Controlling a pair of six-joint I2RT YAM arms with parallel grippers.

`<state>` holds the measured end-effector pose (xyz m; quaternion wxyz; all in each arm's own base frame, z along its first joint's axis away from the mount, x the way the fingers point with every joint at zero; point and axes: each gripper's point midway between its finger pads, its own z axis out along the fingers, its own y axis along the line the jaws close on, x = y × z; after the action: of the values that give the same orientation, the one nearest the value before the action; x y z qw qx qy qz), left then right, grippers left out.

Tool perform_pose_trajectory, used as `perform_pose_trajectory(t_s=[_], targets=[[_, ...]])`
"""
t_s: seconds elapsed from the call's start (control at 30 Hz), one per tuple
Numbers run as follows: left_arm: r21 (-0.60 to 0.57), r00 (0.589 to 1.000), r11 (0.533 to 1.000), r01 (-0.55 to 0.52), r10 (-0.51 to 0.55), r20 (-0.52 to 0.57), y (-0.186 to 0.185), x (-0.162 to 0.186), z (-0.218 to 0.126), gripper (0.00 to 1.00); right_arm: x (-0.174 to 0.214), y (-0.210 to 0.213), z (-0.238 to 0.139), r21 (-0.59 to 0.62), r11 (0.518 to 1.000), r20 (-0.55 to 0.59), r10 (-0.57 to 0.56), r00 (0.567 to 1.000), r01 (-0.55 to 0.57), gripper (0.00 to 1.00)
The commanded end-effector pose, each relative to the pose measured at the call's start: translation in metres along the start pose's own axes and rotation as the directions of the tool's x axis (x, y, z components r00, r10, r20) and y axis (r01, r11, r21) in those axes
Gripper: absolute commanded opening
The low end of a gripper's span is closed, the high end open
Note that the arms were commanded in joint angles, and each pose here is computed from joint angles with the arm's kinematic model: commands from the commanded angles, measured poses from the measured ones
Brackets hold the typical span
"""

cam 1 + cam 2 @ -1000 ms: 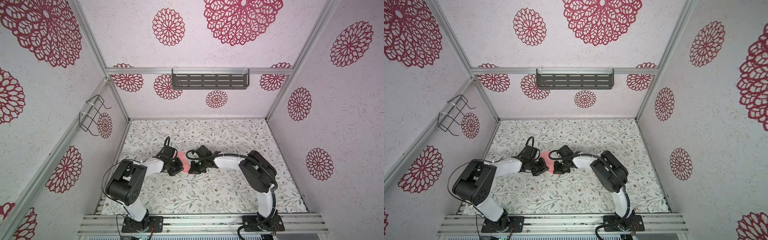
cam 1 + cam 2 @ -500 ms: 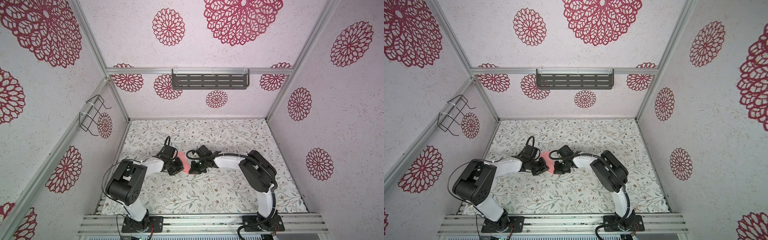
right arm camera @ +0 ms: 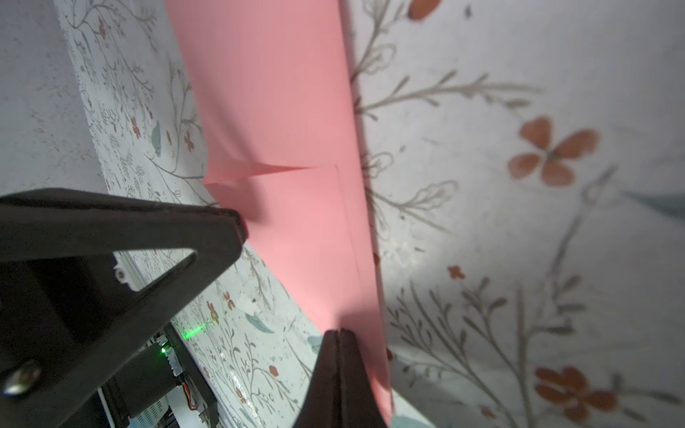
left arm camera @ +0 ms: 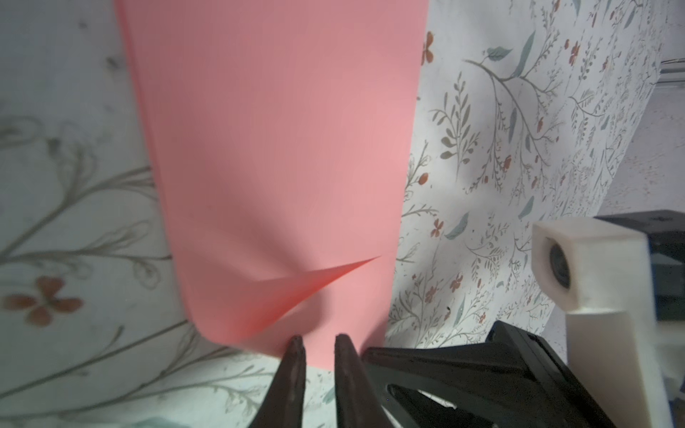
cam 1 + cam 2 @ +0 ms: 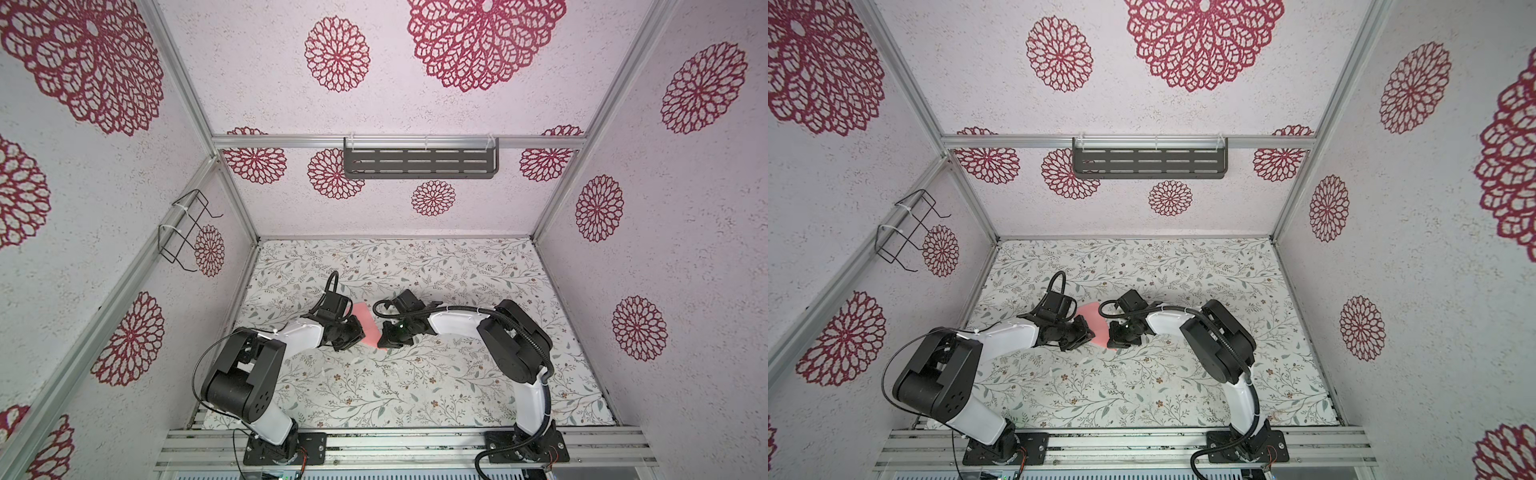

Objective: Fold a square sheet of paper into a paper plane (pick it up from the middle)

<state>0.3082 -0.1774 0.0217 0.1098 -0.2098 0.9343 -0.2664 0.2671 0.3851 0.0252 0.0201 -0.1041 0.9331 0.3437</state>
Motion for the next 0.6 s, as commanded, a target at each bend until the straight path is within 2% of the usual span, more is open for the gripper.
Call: perform_pose_trajectory(t_s=[0.0,0.4,0.57], targets=[[-0.06,1.0,0.998,0.002,-0.001,0.012,0.018,-0.002,0.002,0.19,0.009,-0.033,0.009,0.11,0.993,-0.031,0.056,0.998,-0.052,0.04],[-0.134,1.0,0.991,0.008,-0.008,0.003,0.041,0.0,0.008,0.19,0.012,-0.037,0.011,0.116,0.991,-0.043,0.066,0.997,-0.06,0.05],[-0.211,1.0,0.978,0.007,-0.004,0.015,0.057,-0.005,0.002,0.19,0.012,-0.038,0.01,0.122,0.991,-0.044,0.066,0.997,-0.061,0.05]])
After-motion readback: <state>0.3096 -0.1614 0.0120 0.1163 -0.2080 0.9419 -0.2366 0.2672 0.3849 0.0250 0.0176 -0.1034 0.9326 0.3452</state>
